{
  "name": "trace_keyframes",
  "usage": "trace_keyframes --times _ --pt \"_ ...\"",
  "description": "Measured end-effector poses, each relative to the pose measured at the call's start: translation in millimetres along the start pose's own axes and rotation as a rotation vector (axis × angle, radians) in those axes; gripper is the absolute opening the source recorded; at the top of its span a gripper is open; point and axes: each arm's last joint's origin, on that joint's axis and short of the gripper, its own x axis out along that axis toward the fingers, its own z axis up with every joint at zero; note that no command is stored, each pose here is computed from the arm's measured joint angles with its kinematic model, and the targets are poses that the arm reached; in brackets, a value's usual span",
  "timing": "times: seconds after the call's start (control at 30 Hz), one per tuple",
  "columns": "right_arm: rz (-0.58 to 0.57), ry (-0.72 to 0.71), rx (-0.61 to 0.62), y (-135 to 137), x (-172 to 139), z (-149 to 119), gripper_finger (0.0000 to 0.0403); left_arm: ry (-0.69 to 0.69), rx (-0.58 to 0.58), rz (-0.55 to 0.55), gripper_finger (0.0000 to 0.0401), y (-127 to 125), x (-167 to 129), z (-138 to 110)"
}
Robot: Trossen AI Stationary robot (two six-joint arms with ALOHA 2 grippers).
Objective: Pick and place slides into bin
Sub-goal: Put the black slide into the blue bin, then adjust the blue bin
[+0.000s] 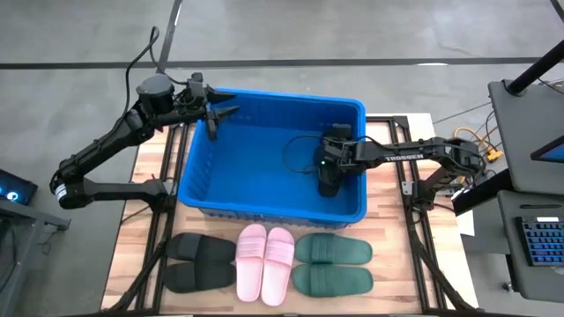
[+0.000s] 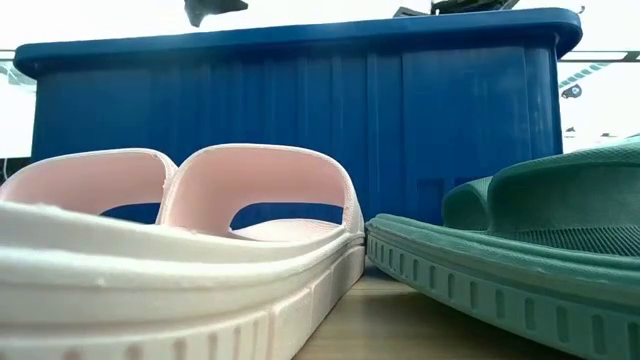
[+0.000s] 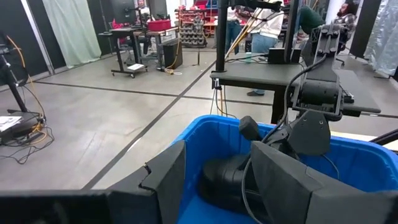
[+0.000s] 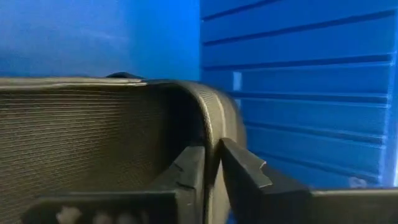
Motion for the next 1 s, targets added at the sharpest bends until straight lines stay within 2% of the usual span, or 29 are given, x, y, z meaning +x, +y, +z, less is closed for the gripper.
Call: trace_keyframes --times 0.23,0.4,0.57,0.77,0.87,1.0 --pt "0.118 0.006 0.137 -24.7 -15.1 8.3 0.0107 0.007 -0.002 -0.001 0.0169 0.4 1.9 -1.3" --pt "0.235 0.045 0.145 -38.3 -23.0 6.2 0.0135 0.007 -0.002 -0.001 0.0169 0.5 2.0 -1.3" --pt "0.335 0.025 0.167 -51.5 -39.1 11.7 0.0145 0.007 -0.002 -0.001 0.0169 0.5 2.0 -1.3" --pt "0.33 -0.018 0.297 -79.8 -66.5 21.8 0.0145 0.008 -0.002 -0.001 0.0169 0.5 2.4 -1.5" --pt "0.388 -0.095 0.431 -98.2 -85.7 30.1 0.0142 0.008 -0.002 -0.001 0.0169 0.6 2.5 -1.5" --pt "0.592 -0.347 0.547 -122.8 -118.3 47.1 0.0134 0.008 -0.002 -0.002 0.0169 0.6 2.5 -1.5"
